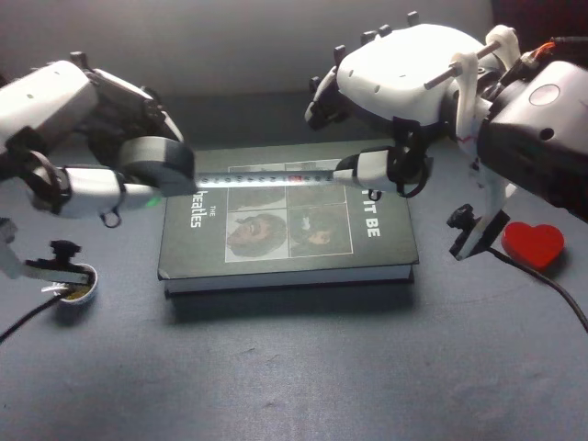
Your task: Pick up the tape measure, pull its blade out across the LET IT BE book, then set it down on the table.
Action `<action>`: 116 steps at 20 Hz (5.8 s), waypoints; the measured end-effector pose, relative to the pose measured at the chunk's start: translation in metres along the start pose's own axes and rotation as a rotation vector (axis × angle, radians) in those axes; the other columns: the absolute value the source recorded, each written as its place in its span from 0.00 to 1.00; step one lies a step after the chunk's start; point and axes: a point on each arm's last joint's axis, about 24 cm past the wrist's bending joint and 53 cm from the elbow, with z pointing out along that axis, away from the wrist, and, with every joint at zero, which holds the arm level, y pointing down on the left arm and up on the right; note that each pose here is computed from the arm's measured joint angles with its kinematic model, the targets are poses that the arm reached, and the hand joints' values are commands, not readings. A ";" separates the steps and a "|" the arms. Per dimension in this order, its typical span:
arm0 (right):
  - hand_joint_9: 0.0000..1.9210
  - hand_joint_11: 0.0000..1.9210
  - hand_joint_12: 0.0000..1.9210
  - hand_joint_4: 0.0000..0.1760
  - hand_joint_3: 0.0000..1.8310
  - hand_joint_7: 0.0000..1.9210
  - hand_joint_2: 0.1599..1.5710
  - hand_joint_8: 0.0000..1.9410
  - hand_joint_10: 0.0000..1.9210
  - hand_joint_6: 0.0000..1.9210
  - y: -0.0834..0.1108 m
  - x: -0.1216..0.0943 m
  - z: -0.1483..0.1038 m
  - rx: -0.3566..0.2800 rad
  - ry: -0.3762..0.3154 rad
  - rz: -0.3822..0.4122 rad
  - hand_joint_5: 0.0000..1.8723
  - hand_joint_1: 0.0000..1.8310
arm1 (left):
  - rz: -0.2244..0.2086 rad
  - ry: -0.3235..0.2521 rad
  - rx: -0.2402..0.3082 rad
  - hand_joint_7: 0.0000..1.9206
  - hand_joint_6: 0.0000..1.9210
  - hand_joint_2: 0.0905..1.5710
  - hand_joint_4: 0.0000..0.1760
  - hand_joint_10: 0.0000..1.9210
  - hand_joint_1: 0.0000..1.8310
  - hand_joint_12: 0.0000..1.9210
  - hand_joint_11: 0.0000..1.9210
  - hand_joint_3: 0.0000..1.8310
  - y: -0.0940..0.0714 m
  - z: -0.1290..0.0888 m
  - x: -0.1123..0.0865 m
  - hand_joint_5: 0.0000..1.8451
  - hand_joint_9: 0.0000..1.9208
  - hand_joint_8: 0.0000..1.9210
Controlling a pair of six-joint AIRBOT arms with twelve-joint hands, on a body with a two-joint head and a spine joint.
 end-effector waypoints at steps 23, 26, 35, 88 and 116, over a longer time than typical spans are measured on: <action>0.40 0.19 0.62 0.00 0.00 0.43 0.68 0.01 0.02 0.01 -0.006 0.006 0.010 0.046 -0.098 0.007 0.41 0.55 | -0.038 -0.047 -0.006 0.60 0.37 0.66 0.00 0.58 0.76 0.47 0.44 0.00 -0.001 0.002 -0.017 0.59 0.49 0.38; 0.40 0.18 0.62 0.00 0.00 0.43 0.68 0.01 0.02 0.01 -0.006 0.008 0.013 0.046 -0.097 0.010 0.42 0.55 | -0.053 -0.047 -0.011 0.60 0.37 0.66 0.00 0.58 0.76 0.48 0.44 0.00 0.000 0.002 -0.015 0.59 0.49 0.38; 0.42 0.20 0.62 0.00 0.00 0.44 0.68 0.01 0.02 0.01 -0.004 0.003 0.013 0.038 -0.112 -0.009 0.42 0.55 | -0.067 -0.067 -0.010 0.60 0.36 0.66 0.00 0.58 0.76 0.49 0.44 0.00 -0.001 0.001 -0.019 0.59 0.50 0.38; 0.40 0.33 0.75 0.09 0.00 0.47 0.73 0.58 0.52 0.67 -0.016 -0.007 0.008 0.046 -0.114 -0.016 0.42 0.64 | -0.061 -0.070 0.001 0.60 0.37 0.65 0.00 0.57 0.76 0.47 0.45 0.00 -0.004 0.001 -0.019 0.58 0.50 0.37; 0.39 0.32 0.77 0.00 0.00 0.47 0.74 0.59 0.53 0.70 -0.075 -0.028 -0.031 0.118 -0.101 -0.062 0.40 0.64 | -0.078 -0.085 0.014 0.61 0.36 0.66 0.00 0.58 0.76 0.50 0.44 0.00 -0.009 0.001 -0.021 0.58 0.50 0.37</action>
